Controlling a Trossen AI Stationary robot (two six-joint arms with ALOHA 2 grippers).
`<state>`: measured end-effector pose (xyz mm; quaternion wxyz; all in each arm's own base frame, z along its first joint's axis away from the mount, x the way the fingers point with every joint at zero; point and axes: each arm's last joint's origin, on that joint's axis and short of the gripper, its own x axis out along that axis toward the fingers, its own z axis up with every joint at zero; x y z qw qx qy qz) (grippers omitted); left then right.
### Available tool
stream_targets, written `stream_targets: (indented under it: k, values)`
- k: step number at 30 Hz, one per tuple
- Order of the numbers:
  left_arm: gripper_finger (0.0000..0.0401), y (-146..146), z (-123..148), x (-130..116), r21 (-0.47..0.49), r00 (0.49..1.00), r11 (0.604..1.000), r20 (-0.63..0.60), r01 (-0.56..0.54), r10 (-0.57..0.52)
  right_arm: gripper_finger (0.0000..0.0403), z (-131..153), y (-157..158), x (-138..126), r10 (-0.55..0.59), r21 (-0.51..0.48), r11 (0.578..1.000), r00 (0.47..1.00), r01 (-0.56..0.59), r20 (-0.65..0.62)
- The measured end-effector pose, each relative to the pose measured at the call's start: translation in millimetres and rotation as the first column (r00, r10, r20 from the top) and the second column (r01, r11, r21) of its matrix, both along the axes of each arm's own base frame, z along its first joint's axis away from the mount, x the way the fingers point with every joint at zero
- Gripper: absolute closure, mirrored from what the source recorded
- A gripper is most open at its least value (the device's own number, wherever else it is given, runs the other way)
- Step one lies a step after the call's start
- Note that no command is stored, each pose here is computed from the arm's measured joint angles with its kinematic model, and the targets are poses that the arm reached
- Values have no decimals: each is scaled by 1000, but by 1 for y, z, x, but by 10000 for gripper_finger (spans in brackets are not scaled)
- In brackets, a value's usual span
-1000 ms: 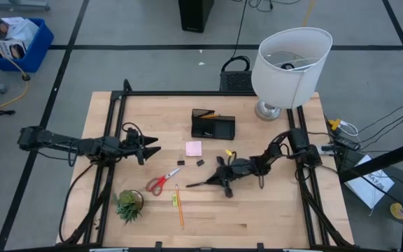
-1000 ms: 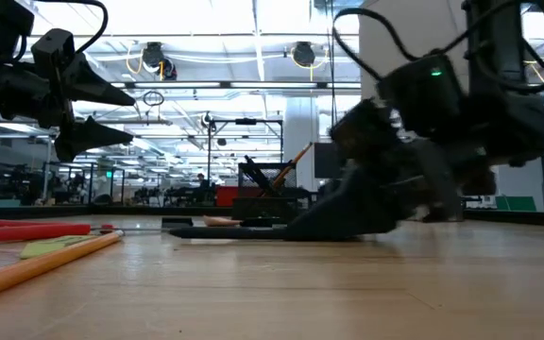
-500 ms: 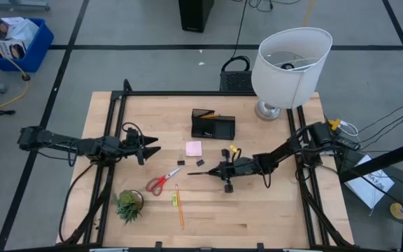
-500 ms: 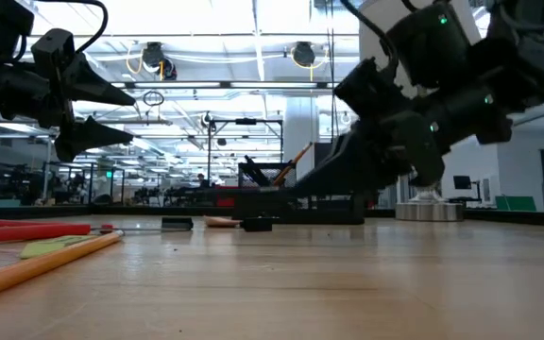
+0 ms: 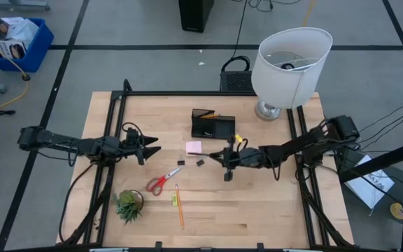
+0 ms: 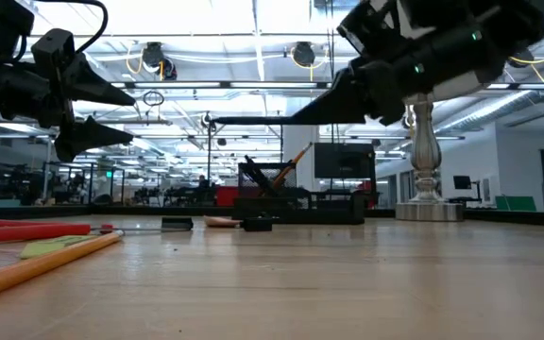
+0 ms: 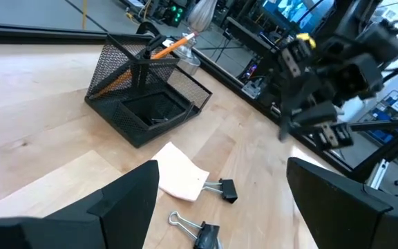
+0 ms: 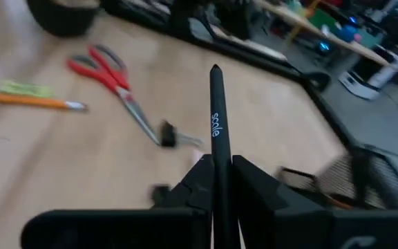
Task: Pick and place office supplies into organizer
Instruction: Put the black ball pen into the desk organizer
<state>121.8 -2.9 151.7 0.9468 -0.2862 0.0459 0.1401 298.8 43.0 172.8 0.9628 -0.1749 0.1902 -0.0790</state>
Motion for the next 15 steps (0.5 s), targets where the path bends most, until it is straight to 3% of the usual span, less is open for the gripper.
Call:
stream_targets:
  k: [15]
  values:
    - [77, 0, 0, 0, 4, 1000, 1000, -1, -6, 6, 363, 106, -52, 33, -188, -77, 982, 956, 175, -226]
